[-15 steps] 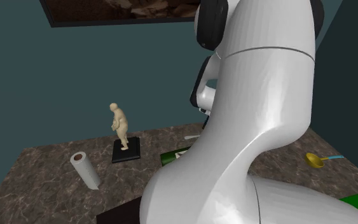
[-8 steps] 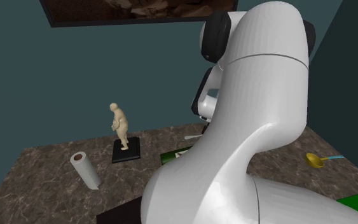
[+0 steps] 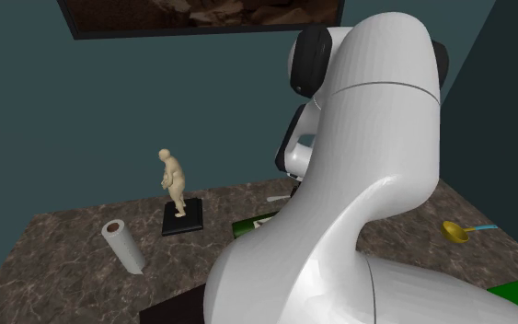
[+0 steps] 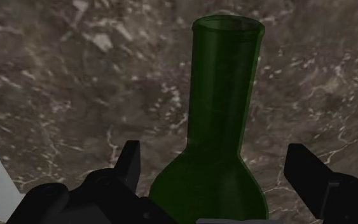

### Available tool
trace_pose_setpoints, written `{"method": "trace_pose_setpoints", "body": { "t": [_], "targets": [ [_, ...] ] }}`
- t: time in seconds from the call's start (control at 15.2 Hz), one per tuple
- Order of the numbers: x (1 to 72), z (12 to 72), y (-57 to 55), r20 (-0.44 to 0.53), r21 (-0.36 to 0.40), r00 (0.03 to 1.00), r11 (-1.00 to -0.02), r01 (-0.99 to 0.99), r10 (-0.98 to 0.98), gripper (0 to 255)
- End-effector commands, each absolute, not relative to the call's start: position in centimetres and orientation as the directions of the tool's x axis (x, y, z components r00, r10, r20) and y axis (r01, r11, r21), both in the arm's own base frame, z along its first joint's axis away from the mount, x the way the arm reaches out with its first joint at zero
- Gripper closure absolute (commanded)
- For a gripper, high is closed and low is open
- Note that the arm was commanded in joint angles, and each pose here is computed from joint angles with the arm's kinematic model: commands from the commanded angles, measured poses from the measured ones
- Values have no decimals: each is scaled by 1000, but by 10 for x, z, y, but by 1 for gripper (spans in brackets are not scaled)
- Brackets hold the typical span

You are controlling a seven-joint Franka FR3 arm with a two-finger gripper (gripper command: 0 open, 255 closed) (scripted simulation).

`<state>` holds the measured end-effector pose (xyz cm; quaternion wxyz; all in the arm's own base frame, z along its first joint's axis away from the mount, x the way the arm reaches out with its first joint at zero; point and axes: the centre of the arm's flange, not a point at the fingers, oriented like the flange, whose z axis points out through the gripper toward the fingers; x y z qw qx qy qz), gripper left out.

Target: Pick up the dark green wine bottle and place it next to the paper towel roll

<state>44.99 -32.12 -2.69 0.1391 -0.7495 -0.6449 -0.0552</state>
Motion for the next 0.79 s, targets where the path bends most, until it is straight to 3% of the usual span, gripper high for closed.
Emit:
{"method": "trace_pose_setpoints", "body": {
  "t": [0.0,0.07,0.13,0.73],
  "targets": [
    [450,-27,-321,262,-137,162,-130,982,951,0],
    [450,-27,-321,262,-137,162,-130,982,951,0],
    [450,-27,-321,262,-137,162,-130,982,951,255],
    [450,-27,-321,262,-137,162,-130,982,951,255]
  ]
}}
